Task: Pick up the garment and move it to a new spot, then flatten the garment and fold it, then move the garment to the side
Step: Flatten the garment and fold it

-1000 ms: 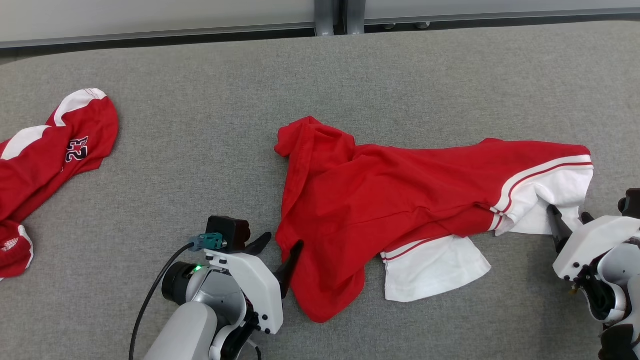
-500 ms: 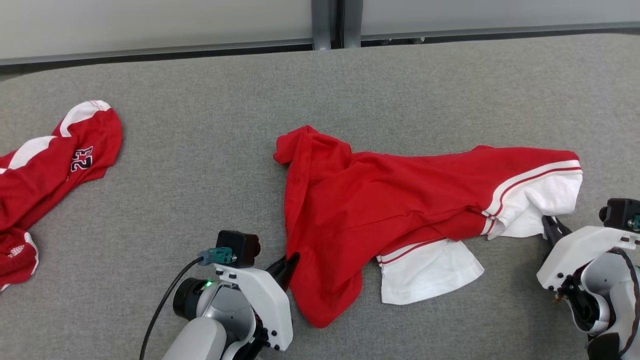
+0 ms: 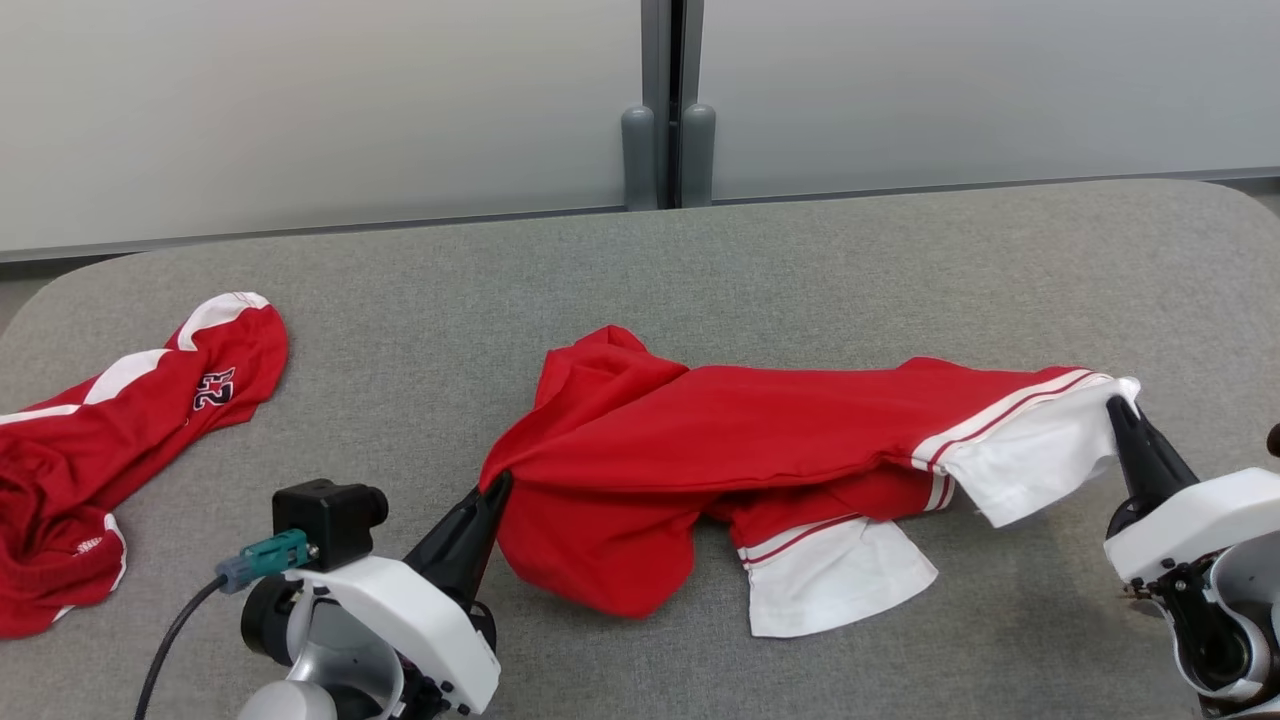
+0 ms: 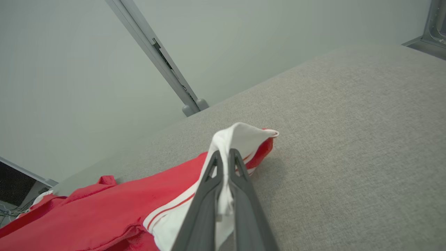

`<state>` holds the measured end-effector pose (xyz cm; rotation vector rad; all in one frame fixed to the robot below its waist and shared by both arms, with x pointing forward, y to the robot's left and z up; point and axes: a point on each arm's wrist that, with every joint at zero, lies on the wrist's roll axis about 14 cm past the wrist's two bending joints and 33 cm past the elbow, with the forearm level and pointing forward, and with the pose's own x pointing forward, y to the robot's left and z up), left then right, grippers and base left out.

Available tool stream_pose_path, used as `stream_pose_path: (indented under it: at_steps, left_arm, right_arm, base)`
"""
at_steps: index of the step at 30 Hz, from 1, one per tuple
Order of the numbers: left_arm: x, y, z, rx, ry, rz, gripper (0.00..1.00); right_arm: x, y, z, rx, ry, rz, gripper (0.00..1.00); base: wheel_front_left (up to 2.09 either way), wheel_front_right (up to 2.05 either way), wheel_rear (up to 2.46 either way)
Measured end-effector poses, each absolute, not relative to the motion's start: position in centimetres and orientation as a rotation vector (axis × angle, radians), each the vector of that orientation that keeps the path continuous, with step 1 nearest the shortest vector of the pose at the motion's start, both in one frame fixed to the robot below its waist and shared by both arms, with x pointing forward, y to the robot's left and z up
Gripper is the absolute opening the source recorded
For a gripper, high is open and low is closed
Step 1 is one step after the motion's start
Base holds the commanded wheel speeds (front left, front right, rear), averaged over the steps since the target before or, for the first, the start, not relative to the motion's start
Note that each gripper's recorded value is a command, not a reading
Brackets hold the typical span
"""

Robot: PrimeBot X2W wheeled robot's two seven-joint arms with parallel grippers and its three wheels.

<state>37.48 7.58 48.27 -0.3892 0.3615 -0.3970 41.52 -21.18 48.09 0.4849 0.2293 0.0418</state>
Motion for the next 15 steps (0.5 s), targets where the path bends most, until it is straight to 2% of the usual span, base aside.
stream_pose_path:
  at_steps: [4,7,15]
  left_arm:
    - [38.1,7.9,50.4,-0.352,0.303,-0.432,0.00]
    - [40.4,7.9,52.1,-0.306,0.253,-0.467,0.00]
    - [50.4,6.7,54.5,-0.167,0.247,-0.541,0.00]
  right_arm:
    - [42.0,-21.1,50.7,0.494,0.153,0.073,0.00]
    - [43.8,-20.4,52.6,0.508,0.104,0.109,0.00]
    - [52.9,-19.5,58.4,0.516,-0.026,0.190,0.00]
  base:
    - [0.00,0.00,0.00]
    - [0.00,0.00,0.00]
    - [0.00,0.00,0.00]
